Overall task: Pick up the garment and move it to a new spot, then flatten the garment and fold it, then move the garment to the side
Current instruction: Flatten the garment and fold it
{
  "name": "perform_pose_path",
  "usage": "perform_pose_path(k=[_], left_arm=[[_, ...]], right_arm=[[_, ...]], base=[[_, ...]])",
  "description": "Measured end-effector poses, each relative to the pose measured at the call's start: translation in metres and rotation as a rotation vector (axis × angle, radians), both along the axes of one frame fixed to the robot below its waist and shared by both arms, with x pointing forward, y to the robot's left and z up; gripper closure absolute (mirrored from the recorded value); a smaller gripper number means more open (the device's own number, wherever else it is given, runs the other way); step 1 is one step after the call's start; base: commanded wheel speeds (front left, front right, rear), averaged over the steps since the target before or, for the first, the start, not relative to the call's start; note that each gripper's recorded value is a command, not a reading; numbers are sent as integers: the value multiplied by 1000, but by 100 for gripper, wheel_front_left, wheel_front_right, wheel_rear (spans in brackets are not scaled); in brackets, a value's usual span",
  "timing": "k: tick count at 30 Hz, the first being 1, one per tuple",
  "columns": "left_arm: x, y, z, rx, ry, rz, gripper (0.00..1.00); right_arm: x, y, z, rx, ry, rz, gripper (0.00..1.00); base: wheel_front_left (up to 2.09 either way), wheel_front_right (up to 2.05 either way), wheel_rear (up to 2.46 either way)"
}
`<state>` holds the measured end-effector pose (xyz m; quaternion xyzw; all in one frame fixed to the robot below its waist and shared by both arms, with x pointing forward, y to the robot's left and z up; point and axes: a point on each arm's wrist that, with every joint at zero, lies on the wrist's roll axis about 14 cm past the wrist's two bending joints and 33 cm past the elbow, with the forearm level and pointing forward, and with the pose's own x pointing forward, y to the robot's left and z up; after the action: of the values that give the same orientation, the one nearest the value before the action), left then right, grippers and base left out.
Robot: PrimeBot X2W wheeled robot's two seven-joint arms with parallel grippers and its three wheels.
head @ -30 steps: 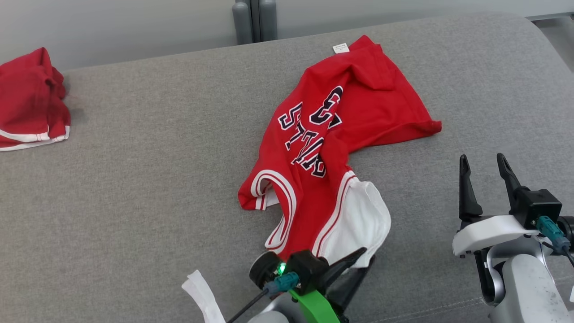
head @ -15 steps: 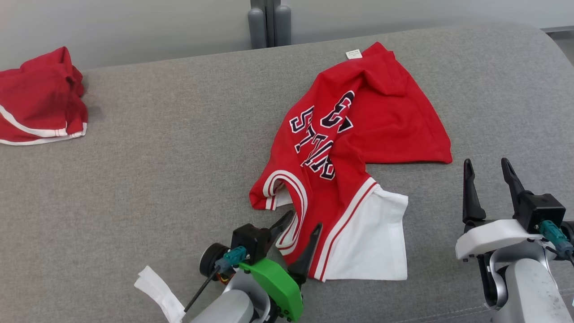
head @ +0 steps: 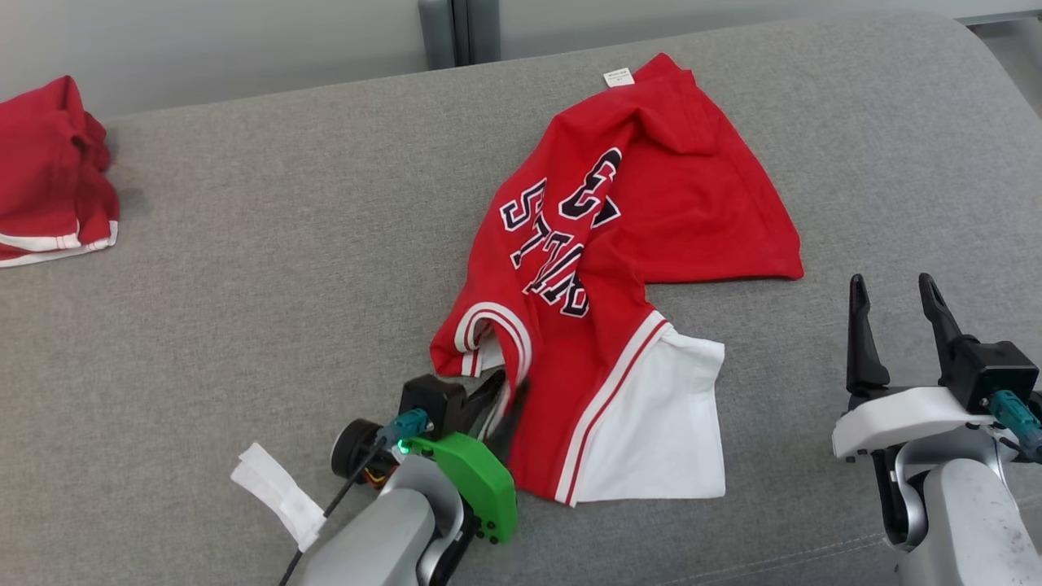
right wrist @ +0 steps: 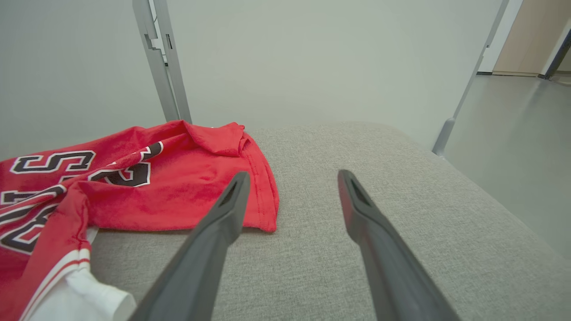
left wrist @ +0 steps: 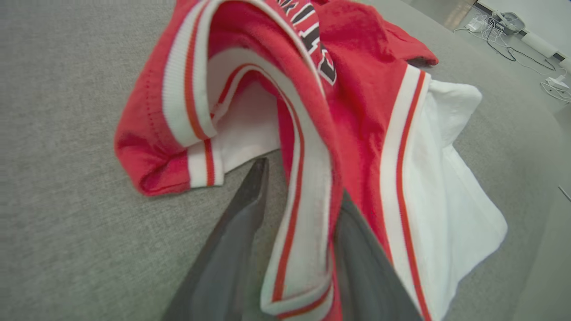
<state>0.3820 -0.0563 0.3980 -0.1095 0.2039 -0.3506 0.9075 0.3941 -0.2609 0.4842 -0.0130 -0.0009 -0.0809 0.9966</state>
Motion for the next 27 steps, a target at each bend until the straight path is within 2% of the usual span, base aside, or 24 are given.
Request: perform_pose_path(k=[6,14,15,16,17,23,27], left_arm=[[43,30,17,17,-78,95,100],[92,98,32,141,-191,193,100],[95,103,32,151,-193,199,79],[99,107,34,154,-198,211,42],[103,109,37,151,-203,221,0],[114,116,62,75,-243,285,0],[102,120,69,18,-253,328,0]], right_arm=[[0,-6,0,0,-2,-19,0],[10,9,-5,26,4,24,0],[10,11,-6,27,5,29,0],[11,13,-6,28,7,33,0],[12,13,-7,29,9,35,0],[13,16,-5,32,1,43,0],[13,20,1,29,-17,55,0]], base=[[0,0,0],[0,0,0],[0,0,0],[0,0,0],[0,0,0],[0,0,0],[0,0,0]])
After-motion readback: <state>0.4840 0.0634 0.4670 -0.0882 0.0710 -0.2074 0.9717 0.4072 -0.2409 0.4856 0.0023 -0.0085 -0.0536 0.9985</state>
